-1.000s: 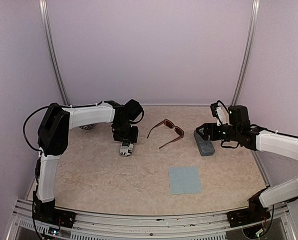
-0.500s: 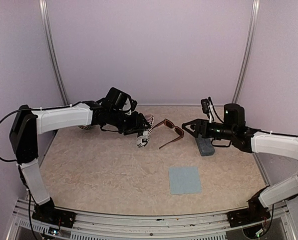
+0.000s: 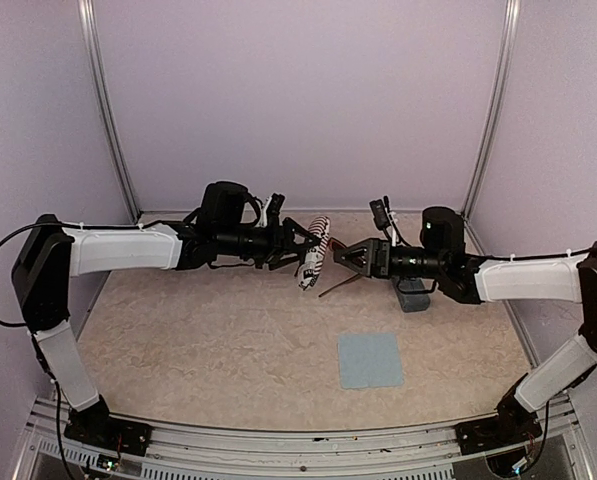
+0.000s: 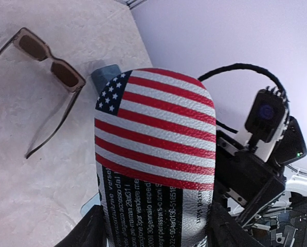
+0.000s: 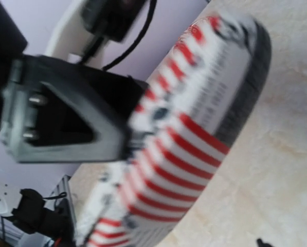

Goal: Organize the sunglasses
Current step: Open the sunglasses case.

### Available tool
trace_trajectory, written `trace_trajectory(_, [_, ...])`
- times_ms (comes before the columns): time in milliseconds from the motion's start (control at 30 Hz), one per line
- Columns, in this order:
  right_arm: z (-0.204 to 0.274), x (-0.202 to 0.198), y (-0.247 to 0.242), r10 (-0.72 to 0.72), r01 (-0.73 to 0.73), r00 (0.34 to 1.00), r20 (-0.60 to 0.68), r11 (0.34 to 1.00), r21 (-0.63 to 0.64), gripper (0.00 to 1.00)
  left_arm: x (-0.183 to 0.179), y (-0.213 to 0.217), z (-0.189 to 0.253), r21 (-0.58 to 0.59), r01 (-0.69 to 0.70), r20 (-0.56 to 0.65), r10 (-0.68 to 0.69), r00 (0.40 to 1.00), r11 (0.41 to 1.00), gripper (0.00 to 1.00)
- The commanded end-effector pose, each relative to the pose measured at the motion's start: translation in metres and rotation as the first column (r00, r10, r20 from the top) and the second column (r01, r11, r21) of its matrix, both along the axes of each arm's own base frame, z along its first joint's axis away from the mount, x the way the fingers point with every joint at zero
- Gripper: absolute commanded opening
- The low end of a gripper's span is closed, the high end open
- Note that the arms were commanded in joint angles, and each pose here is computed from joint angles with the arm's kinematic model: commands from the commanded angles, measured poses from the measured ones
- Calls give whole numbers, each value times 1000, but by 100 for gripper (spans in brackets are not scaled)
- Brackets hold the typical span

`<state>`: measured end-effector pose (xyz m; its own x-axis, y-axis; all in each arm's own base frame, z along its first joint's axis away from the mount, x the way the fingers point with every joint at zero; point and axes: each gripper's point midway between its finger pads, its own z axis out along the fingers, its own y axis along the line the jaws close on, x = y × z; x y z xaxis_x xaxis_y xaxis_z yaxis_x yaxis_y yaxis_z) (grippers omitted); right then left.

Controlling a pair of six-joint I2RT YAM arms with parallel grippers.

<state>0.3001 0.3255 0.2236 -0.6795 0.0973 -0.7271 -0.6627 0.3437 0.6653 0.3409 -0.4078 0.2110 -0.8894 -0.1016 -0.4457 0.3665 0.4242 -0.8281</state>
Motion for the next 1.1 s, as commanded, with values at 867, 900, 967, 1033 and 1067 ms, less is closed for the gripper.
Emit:
trace_trajectory(867, [7,2,17,20,-14,998,-65,996,90,81,-51,-22,71,-136,207,204,-177,963,969,0])
trace_trajectory(900, [3,3,16,12,-7,997,-71,997,82,81,-52,-22,74,-142,214,210,-182,961,966,0])
trace_trajectory(967, [-4,3,13,-6,11,996,-84,998,64,81,-57,-22,79,-156,231,222,-194,956,960,0])
trace_trajectory(1033, [-10,3,10,-21,26,996,-91,998,52,80,-61,-23,84,-166,247,232,-205,951,955,0])
trace_trajectory(1067, [-13,3,9,-27,31,995,-97,998,45,80,-64,-24,86,-171,259,237,-215,947,951,0])
